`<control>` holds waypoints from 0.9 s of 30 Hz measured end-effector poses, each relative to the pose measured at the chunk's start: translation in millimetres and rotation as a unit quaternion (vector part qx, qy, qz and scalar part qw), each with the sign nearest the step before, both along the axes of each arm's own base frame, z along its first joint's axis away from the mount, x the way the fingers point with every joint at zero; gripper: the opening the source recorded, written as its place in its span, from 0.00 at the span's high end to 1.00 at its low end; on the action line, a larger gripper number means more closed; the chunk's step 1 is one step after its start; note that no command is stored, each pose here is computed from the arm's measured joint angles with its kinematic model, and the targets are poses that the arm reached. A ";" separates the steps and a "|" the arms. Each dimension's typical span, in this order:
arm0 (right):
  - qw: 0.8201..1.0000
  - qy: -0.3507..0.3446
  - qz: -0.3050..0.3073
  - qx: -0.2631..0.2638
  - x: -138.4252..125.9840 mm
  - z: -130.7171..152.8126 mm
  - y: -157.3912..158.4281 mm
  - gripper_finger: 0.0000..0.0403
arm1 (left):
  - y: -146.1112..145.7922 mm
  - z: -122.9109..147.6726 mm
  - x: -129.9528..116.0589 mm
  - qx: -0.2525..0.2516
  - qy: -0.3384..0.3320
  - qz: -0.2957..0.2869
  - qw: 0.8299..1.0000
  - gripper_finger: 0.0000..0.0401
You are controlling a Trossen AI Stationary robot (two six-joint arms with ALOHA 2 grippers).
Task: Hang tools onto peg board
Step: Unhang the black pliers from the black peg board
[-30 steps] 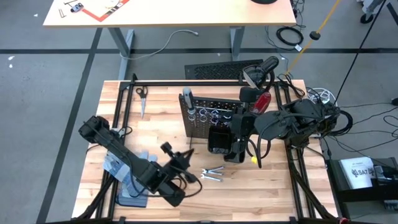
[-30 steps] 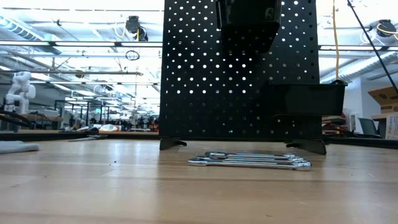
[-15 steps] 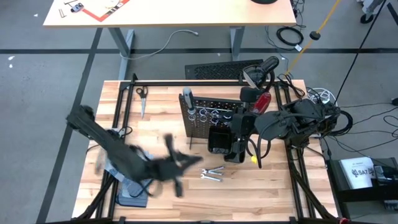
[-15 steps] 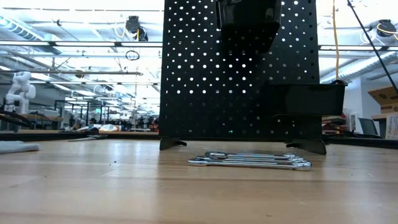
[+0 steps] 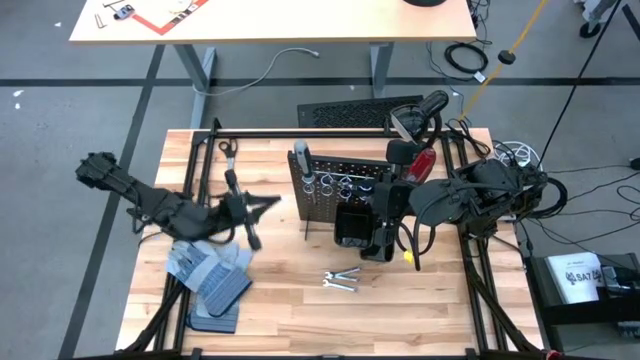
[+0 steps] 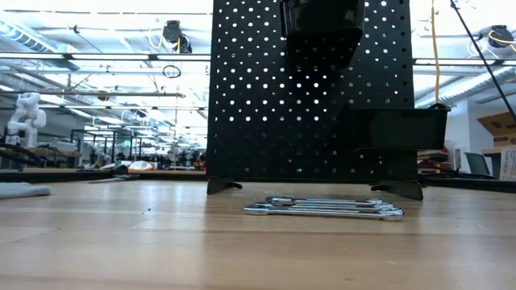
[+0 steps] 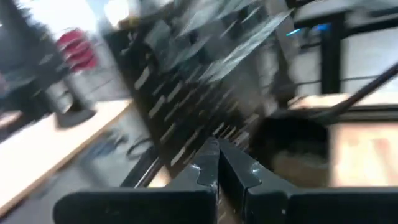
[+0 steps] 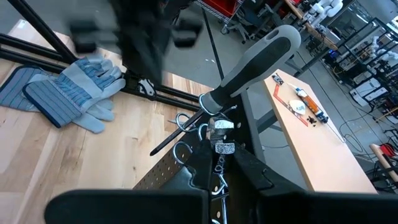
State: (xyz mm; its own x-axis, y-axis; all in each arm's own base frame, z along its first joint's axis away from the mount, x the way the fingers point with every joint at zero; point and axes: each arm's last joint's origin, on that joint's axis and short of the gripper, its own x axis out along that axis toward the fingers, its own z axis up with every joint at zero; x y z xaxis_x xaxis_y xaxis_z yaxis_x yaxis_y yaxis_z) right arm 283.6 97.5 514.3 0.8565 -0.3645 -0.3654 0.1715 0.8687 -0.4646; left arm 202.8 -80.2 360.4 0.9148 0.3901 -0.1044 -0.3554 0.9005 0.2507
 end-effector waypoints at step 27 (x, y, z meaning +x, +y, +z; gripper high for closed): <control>1.000 0.001 0.001 0.000 -0.1 -0.2 0.0 0.95 | 83.5 -62.3 2.4 -0.137 0.003 -0.031 0.990 0.50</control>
State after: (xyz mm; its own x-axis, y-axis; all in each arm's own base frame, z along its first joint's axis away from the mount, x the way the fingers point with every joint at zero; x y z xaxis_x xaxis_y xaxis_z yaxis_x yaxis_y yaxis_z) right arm 283.6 97.5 514.2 0.8562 -0.3634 -0.3672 0.1690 0.8687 -0.4656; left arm 205.2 3.3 298.1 0.9356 0.2885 -0.2037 -0.2957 0.9553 -0.0051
